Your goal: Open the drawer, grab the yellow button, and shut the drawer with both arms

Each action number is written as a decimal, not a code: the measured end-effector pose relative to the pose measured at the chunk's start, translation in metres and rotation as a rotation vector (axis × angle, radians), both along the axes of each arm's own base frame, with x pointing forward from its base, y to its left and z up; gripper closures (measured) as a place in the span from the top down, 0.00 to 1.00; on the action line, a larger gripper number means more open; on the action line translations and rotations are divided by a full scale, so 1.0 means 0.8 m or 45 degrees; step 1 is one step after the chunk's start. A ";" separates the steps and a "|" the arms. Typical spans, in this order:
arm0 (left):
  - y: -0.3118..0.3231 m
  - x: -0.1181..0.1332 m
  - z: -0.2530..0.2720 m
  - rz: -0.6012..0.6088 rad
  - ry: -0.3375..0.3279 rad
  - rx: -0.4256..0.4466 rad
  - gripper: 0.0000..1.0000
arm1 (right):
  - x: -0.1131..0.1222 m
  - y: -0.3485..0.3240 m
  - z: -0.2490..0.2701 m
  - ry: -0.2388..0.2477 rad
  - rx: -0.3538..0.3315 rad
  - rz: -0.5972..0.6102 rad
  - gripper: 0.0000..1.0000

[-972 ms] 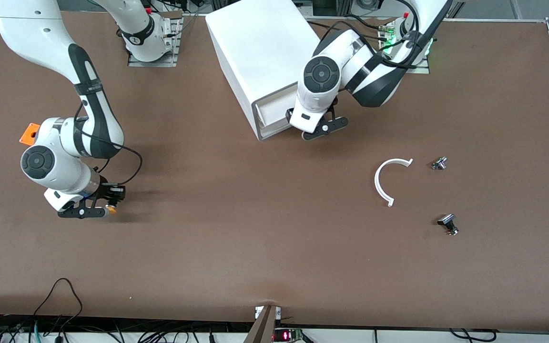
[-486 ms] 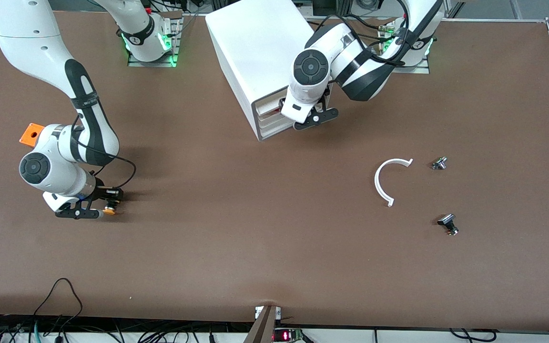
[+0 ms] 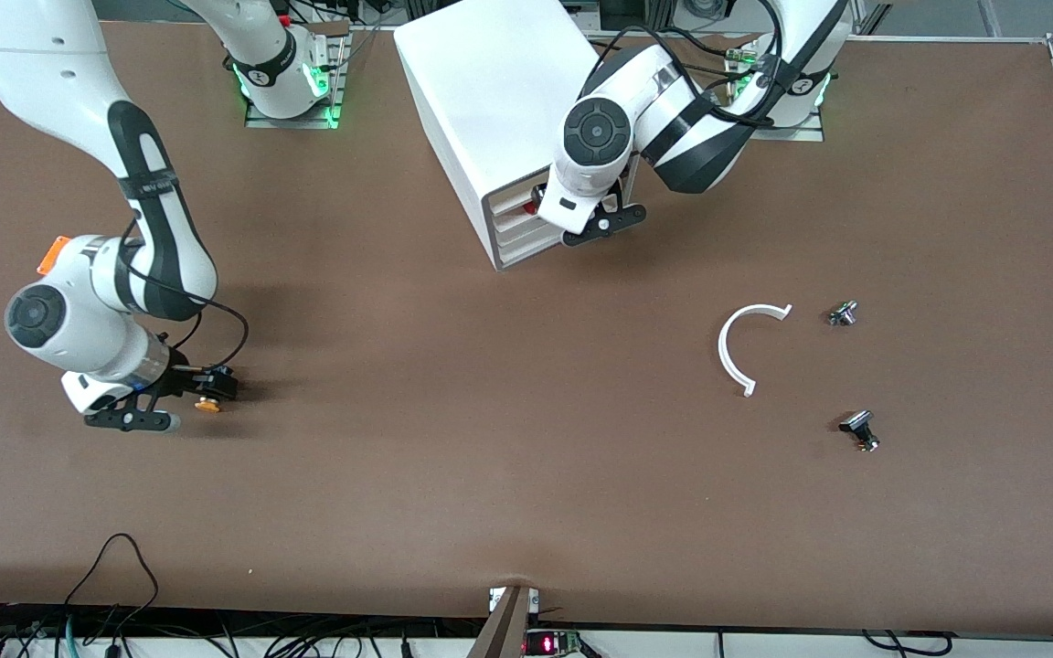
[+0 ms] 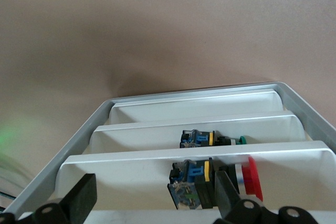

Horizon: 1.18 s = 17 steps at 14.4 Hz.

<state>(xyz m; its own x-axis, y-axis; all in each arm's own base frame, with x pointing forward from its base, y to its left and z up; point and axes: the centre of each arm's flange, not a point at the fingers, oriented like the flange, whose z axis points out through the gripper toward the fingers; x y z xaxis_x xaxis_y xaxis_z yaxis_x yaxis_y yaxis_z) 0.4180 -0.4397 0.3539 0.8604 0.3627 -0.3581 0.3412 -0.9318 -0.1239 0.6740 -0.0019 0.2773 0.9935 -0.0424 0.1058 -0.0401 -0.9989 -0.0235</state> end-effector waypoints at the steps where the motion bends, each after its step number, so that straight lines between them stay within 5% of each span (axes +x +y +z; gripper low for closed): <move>1: -0.001 -0.001 0.000 -0.002 0.002 0.000 1.00 | 0.002 0.010 0.033 -0.037 0.009 0.016 0.99; 7: 0.008 0.011 0.016 0.027 -0.017 0.001 1.00 | -0.017 0.051 0.165 -0.073 -0.007 0.128 0.99; 13: 0.131 0.133 0.130 -0.092 -0.228 0.046 1.00 | -0.054 0.069 0.273 0.092 -0.006 -0.002 1.00; 17: 0.218 0.190 0.185 -0.215 -0.286 -0.039 1.00 | -0.101 0.089 0.361 0.067 0.018 0.021 1.00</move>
